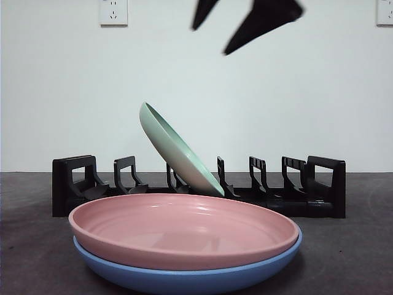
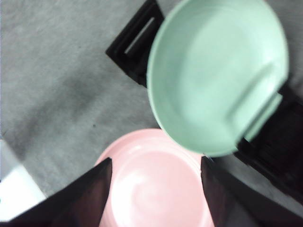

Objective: Place the plate

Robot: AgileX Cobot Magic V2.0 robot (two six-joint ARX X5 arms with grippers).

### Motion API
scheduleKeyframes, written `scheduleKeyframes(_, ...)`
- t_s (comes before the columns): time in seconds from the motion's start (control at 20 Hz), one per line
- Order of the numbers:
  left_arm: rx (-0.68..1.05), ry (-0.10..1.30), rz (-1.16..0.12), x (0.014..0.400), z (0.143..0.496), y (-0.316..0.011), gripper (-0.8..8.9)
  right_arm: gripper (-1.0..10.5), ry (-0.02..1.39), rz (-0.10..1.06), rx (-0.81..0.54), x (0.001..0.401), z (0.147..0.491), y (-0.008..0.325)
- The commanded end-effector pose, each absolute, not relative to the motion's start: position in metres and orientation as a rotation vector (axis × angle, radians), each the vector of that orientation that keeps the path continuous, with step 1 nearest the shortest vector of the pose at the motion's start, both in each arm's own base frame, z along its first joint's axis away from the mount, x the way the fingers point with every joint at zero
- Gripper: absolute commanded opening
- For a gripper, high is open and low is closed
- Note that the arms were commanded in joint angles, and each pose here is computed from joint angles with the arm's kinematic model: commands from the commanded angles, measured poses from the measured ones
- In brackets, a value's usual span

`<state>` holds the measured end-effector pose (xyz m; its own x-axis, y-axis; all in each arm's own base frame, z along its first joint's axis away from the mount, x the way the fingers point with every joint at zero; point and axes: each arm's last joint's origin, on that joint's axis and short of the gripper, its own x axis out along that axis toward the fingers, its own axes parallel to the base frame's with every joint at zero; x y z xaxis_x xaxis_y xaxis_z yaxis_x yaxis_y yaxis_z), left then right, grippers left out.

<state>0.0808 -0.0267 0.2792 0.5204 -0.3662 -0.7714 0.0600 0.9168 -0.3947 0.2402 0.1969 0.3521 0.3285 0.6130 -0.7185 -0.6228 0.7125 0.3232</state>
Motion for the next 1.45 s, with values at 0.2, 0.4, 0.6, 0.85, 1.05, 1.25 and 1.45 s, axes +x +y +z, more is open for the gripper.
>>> scheduleKeyframes(0.2, -0.323, 0.974, -0.271, 0.082, 0.284, -0.027, 3.72, 2.8, 0.914, 0.798, -0.09, 0.268, 0.351, 0.255)
scheduleKeyframes(0.4, -0.323, 0.971, -0.271, 0.082, 0.284, -0.027, 3.71, 2.8, 0.908, 0.775, -0.133, 0.281, 0.337, 0.283)
scheduleKeyframes(0.6, -0.323, 0.968, -0.272, 0.082, 0.284, -0.027, 3.71, 2.8, 0.917, 0.776, -0.15, 0.29, 0.318, 0.298)
scheduleKeyframes(0.85, -0.323, 0.965, -0.272, 0.082, 0.284, -0.027, 3.72, 2.4, 0.941, 0.771, -0.161, 0.3, 0.298, 0.307)
scheduleKeyframes(1.05, -0.323, 0.963, -0.272, 0.083, 0.285, -0.027, 3.71, 1.5, 0.963, 0.767, -0.173, 0.302, 0.29, 0.31)
scheduleKeyframes(1.25, -0.323, 0.962, -0.273, 0.083, 0.285, -0.027, 3.72, 0.1, 0.971, 0.771, -0.182, 0.3, 0.289, 0.31)
scheduleKeyframes(1.45, -0.323, 0.953, -0.275, 0.083, 0.285, -0.027, 3.71, 0.1, 0.994, 0.768, -0.191, 0.297, 0.29, 0.309)
